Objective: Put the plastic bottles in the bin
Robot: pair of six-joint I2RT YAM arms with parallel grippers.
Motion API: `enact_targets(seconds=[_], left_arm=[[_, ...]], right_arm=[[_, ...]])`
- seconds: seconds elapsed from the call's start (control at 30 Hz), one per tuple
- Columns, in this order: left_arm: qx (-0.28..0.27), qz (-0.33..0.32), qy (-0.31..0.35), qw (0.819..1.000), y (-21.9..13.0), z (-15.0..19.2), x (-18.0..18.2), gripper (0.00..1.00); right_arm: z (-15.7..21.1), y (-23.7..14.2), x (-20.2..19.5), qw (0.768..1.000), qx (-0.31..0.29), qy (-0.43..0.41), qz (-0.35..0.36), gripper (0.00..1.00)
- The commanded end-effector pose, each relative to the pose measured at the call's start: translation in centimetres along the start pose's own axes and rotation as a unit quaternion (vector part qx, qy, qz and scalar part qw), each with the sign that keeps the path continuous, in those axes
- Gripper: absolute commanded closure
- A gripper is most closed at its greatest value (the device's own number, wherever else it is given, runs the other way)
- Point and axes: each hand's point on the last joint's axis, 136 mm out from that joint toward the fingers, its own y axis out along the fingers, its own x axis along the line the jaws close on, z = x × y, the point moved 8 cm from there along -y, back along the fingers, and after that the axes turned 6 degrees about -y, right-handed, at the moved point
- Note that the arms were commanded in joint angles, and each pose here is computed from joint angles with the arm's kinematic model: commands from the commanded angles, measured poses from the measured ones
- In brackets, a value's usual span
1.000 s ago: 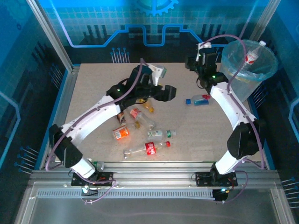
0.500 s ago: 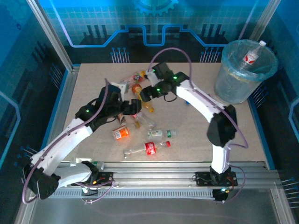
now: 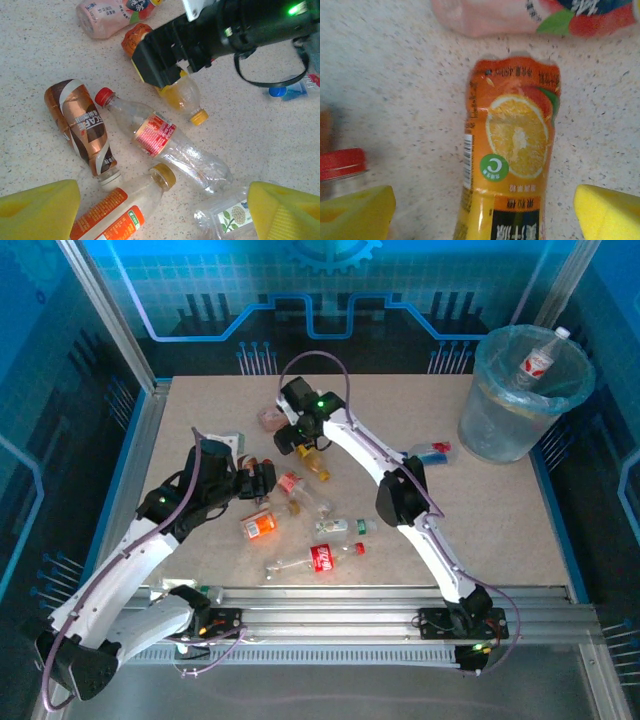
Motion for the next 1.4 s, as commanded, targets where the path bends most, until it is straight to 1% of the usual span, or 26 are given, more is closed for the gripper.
enact_targets(seconds=[0.0, 0.1, 0.23, 0.37, 0.47, 0.57, 0.63, 0.73, 0.8, 0.83, 0.87, 0.9, 0.93, 1.0, 1.1, 1.23, 1.3, 1.37], left_arm=[[-0.001, 0.006, 0.003, 1.000, 0.0, 0.1, 0.2, 0.11], [0.001, 0.013, 0.002, 1.000, 0.1, 0.1, 0.0, 0.11], [0.004, 0.017, 0.001, 1.000, 0.3, 0.2, 0.0, 0.11], [0.004, 0.020, 0.003, 1.000, 0.3, 0.0, -0.2, 0.11], [0.000, 0.021, 0.007, 1.000, 0.3, -0.4, -0.4, 0.11], [-0.004, 0.023, 0.012, 1.000, 0.2, -0.9, -0.7, 0.11], [-0.009, 0.026, 0.012, 1.000, 0.2, -1.4, -1.0, 0.11], [-0.018, 0.032, 0.015, 0.999, 0.2, -2.5, -1.7, 0.11], [-0.026, 0.040, 0.017, 0.999, 0.2, -3.3, -2.3, 0.11], [-0.030, 0.046, 0.016, 0.998, 0.2, -3.7, -2.6, 0.11], [-0.033, 0.054, 0.018, 0.998, 0.2, -4.2, -3.1, 0.12], [-0.035, 0.062, 0.017, 0.997, 0.2, -4.6, -3.4, 0.12], [-0.037, 0.072, 0.017, 0.997, 0.3, -5.0, -3.8, 0.12], [-0.036, 0.090, 0.016, 0.995, 0.5, -5.6, -4.6, 0.13], [-0.025, 0.123, 0.014, 0.992, 1.0, -6.2, -5.9, 0.14], [-0.006, 0.149, 0.027, 0.988, 1.6, -6.4, -7.8, 0.14], [0.001, 0.155, 0.033, 0.987, 1.9, -6.4, -8.8, 0.15], [0.009, 0.163, 0.037, 0.986, 2.2, -6.3, -9.7, 0.15]], right_arm=[[0.0, 2.1, -0.3, 1.000, -0.010, -0.016, 0.015, 0.06], [-0.2, 3.6, -0.2, 0.999, -0.023, -0.022, 0.011, 0.07], [-0.5, 4.8, -0.6, 0.999, -0.037, -0.015, 0.007, 0.12], [-1.0, 4.4, -1.2, 0.999, -0.050, -0.011, 0.011, 0.28], [-1.5, 3.4, -1.7, 0.998, -0.058, -0.016, 0.015, 0.37], [-2.5, 0.4, -2.3, 0.997, -0.072, -0.016, 0.019, 0.43], [-3.5, -2.8, -2.9, 0.995, -0.095, -0.016, 0.029, 0.45], [-5.3, -9.6, -4.7, 0.987, -0.150, -0.015, 0.060, 0.47], [-6.2, -14.4, -6.5, 0.977, -0.194, -0.010, 0.094, 0.48], [-6.5, -16.5, -7.6, 0.969, -0.215, -0.008, 0.119, 0.49], [-6.8, -20.2, -8.8, 0.957, -0.248, -0.005, 0.151, 0.49], [-6.9, -22.2, -9.8, 0.947, -0.266, -0.005, 0.179, 0.49], [-6.9, -24.6, -11.2, 0.933, -0.288, 0.000, 0.217, 0.49], [-6.5, -28.4, -14.1, 0.902, -0.322, 0.016, 0.289, 0.49], [-5.3, -33.0, -18.5, 0.852, -0.361, 0.054, 0.375, 0.50], [-3.3, -37.1, -24.0, 0.784, -0.387, 0.109, 0.472, 0.51], [-2.5, -38.1, -26.1, 0.753, -0.396, 0.128, 0.510, 0.51], [-1.8, -38.3, -27.8, 0.723, -0.397, 0.143, 0.547, 0.51]])
